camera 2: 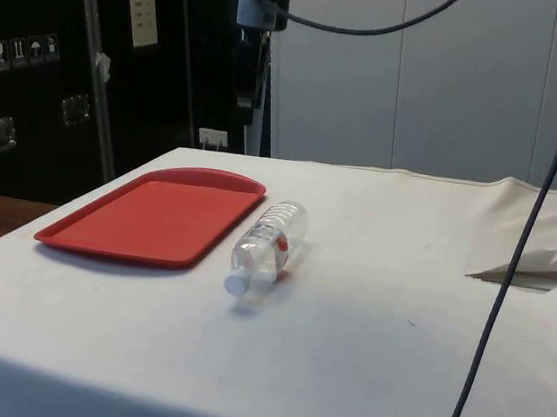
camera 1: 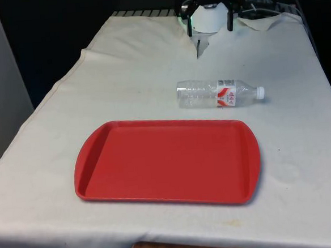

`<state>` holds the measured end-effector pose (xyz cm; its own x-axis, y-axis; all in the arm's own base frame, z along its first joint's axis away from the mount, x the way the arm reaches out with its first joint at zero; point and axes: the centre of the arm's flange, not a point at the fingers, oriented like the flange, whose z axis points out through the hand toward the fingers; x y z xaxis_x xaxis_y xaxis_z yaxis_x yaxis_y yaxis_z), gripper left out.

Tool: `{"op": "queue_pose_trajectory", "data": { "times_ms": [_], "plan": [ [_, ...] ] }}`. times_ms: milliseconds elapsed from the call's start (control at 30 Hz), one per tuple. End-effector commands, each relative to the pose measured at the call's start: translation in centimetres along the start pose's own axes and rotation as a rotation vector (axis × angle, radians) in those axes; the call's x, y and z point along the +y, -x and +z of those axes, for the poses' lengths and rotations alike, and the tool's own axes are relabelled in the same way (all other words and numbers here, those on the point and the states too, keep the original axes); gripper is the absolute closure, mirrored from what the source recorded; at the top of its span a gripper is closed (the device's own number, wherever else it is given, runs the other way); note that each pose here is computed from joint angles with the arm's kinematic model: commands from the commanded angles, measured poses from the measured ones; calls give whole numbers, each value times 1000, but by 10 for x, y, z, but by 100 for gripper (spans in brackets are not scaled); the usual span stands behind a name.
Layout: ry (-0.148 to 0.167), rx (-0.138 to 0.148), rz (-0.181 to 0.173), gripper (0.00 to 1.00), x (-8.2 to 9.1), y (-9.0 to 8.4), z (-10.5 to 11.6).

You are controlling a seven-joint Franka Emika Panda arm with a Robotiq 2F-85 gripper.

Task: Place the bottle upright on the tray.

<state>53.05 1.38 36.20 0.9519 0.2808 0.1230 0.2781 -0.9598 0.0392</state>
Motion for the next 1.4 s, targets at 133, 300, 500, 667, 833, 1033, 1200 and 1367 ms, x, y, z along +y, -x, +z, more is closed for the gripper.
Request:
{"op": "queue_pose_trajectory", "data": {
  "times_ms": [133, 300, 500, 667, 833, 1033, 1200, 1367],
  "plan": [
    [2, 7, -22, 0, -1, 4, 8],
    [4, 24, -54, 0, -4, 10, 18],
    [7, 30, -76, 0, -6, 14, 26],
    [11, 37, -103, 0, -7, 18, 36],
    [14, 41, -121, 0, -8, 20, 43],
    [20, 48, -153, 0, -10, 24, 56],
    [25, 53, -173, 0, -11, 27, 65],
    [27, 52, -197, 0, -15, 27, 70]
  ]
}}
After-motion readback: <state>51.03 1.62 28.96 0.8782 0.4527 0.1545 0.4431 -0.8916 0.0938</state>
